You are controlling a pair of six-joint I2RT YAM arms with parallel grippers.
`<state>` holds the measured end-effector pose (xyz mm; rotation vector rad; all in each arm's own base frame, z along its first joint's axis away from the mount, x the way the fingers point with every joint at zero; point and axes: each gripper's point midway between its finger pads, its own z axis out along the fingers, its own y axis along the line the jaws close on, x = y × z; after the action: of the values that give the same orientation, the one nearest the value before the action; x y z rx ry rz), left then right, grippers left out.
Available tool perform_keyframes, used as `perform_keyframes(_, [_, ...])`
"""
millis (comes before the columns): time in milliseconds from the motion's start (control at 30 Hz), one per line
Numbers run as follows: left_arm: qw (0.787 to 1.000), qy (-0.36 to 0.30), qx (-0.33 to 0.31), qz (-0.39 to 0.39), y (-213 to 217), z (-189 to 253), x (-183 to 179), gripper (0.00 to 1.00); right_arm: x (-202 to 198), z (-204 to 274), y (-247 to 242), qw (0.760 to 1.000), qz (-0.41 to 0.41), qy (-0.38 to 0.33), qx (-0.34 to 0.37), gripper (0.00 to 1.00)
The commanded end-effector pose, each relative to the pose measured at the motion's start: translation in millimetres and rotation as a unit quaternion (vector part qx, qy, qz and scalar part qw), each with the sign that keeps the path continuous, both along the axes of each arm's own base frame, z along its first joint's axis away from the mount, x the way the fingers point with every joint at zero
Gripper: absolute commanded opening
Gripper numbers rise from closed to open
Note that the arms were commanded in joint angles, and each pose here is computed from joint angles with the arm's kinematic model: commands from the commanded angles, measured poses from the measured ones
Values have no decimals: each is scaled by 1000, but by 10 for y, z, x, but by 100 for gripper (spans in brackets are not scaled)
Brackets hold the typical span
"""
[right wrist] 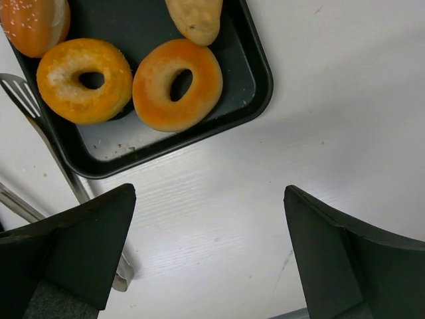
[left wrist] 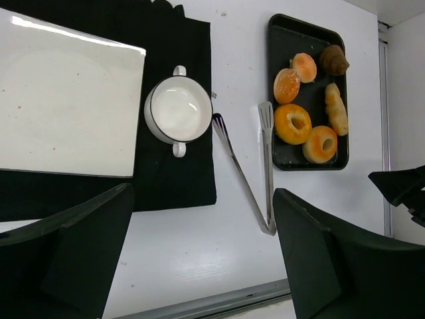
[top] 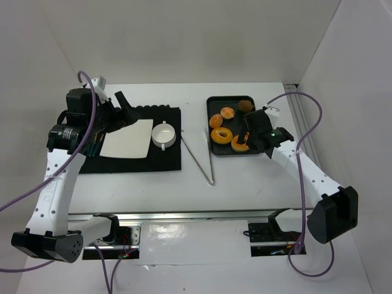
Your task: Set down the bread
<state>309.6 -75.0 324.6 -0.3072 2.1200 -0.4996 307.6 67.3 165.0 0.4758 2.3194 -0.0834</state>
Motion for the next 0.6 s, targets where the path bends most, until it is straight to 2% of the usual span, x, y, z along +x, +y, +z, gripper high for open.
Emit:
perform_keyframes(0, [1000, 3, 12, -1, 48, -57, 54, 99, -27, -80, 18, 1000, 8, 19, -17, 100])
perform_keyframes(100, [1000, 4, 8, 1, 45, -56, 54, 99, -42, -87, 64, 999, 24, 23, -19, 100])
perform_keyframes(167, [1000, 16, 12, 10, 88, -132, 115, 99, -23, -74, 248, 998, 63, 19, -1, 100])
perform_keyframes(267, [999, 48, 17, 13, 103, -246, 135, 99, -56, 115, 760, 987, 153, -27, 41, 100])
perform_keyframes(333, [999, 46, 14, 14, 118, -205, 129, 99, -90, 150, 992, 980, 185, -48, 52, 100])
perform_keyframes(567, [999, 40, 0, 21, 141, -194, 145, 99, -580, -429, 1761, 957, 291, 1, 11, 100])
